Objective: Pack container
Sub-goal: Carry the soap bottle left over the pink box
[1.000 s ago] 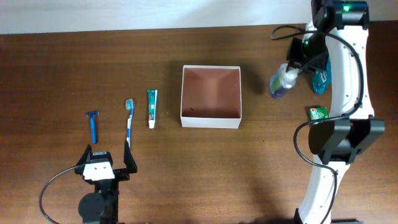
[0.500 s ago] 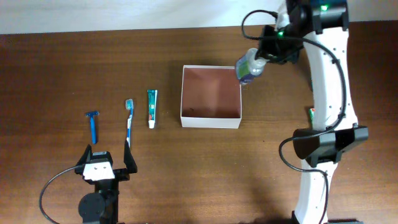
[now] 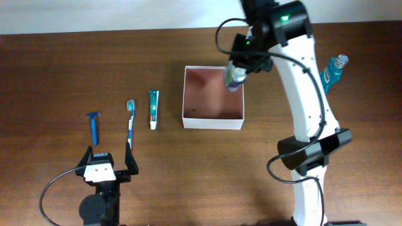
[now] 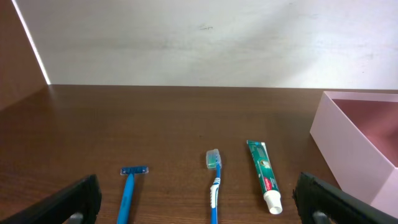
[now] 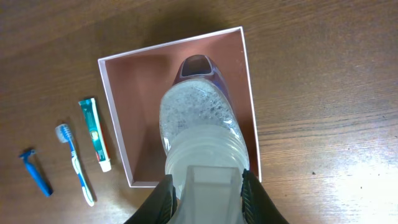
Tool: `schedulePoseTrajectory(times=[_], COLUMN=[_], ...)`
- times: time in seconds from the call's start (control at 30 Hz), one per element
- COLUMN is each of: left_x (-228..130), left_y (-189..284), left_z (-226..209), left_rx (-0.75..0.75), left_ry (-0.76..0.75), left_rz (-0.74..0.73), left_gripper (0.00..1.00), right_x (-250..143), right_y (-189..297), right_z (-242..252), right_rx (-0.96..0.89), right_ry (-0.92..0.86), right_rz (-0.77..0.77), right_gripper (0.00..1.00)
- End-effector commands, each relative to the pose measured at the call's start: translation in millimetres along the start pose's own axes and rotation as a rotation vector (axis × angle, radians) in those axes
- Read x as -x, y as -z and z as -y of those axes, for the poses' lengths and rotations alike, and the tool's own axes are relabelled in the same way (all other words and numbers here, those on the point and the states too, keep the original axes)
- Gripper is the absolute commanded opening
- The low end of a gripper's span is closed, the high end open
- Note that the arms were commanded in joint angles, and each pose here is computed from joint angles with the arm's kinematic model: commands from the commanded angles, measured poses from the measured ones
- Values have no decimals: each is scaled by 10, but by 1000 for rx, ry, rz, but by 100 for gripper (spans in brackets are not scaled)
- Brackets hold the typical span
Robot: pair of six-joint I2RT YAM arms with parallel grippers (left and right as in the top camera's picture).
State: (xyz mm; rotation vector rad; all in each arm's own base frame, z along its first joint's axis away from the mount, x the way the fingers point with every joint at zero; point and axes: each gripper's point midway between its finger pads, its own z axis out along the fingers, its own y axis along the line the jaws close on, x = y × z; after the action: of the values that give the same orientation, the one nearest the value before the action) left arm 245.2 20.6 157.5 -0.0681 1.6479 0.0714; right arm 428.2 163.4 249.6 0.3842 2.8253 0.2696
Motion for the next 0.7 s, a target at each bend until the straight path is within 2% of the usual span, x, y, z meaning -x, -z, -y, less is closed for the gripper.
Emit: schedulePoseTrajectory(times=[0.0,0.4,0.67], left_x=[-12,-12,-10], left_y=[1,1,2], left_z=[28,28,28], left_rx=[-15,-15,-14], left_ry=[-12,-12,-12], left_rz=[-1,-1,-1], left_gripper=[99,99,99], right_x=[66,77,82], right_y=[120,-273,-344], right_z=[39,97,63], right_rx=[-66,-125,-115], right_ry=[-40,-41,-42], right_rz=[94,38,28], right_gripper=[21,21,21])
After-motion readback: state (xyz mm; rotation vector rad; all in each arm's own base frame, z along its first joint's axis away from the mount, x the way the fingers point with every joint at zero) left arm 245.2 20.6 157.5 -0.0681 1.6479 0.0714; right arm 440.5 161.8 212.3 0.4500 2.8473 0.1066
